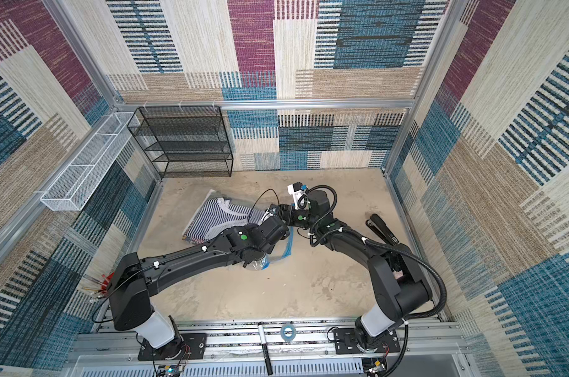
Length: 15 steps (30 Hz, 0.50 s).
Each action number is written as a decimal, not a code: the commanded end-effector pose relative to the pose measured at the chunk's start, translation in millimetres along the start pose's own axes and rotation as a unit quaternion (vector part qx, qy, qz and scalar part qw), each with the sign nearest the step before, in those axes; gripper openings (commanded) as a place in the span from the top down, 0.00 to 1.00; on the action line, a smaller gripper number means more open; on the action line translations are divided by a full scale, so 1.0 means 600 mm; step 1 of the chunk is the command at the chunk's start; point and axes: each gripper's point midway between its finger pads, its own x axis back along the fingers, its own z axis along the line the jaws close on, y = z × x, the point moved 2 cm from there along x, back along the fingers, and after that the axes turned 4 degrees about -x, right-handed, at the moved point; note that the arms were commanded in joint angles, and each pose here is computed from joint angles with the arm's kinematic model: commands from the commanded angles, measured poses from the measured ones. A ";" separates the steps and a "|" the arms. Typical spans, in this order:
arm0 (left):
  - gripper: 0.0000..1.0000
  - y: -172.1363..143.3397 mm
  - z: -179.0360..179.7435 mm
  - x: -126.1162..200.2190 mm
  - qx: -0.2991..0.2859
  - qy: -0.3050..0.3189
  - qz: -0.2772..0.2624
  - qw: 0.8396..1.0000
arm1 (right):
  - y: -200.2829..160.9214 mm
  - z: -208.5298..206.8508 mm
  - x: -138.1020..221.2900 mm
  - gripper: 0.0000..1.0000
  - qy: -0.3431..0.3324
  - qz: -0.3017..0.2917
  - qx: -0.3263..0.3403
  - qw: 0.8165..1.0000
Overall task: Take the tank top out of the vacuum bag
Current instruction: Open the vacuum bag at the center of the board.
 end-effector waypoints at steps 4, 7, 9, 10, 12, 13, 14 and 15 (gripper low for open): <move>1.00 0.024 0.014 0.006 0.026 -0.053 -0.015 0.998 | -0.003 -0.013 0.058 0.00 -0.072 -0.056 0.013 0.996; 1.00 0.033 0.040 0.008 0.052 -0.066 -0.020 0.996 | -0.023 -0.014 0.072 0.00 -0.064 -0.054 0.002 0.996; 1.00 0.041 0.055 0.011 0.070 -0.080 -0.029 0.994 | -0.043 -0.018 0.067 0.03 -0.046 -0.035 -0.007 0.998; 1.00 0.047 0.062 0.014 0.080 -0.091 -0.035 0.992 | -0.054 -0.018 0.061 0.05 -0.033 -0.024 -0.013 0.999; 1.00 0.057 0.071 0.021 0.095 -0.112 -0.050 0.988 | -0.069 -0.020 0.048 0.08 -0.018 -0.008 -0.021 1.000; 1.00 0.059 0.072 0.024 0.099 -0.122 -0.057 0.986 | -0.074 -0.018 0.039 0.09 -0.013 -0.003 -0.019 1.000; 1.00 0.059 0.073 0.026 0.100 -0.129 -0.061 0.985 | -0.078 -0.017 0.031 0.10 -0.012 0.003 -0.018 1.000; 1.00 0.058 0.070 0.027 0.100 -0.138 -0.064 0.983 | -0.082 -0.018 0.022 0.13 -0.011 0.008 -0.019 1.000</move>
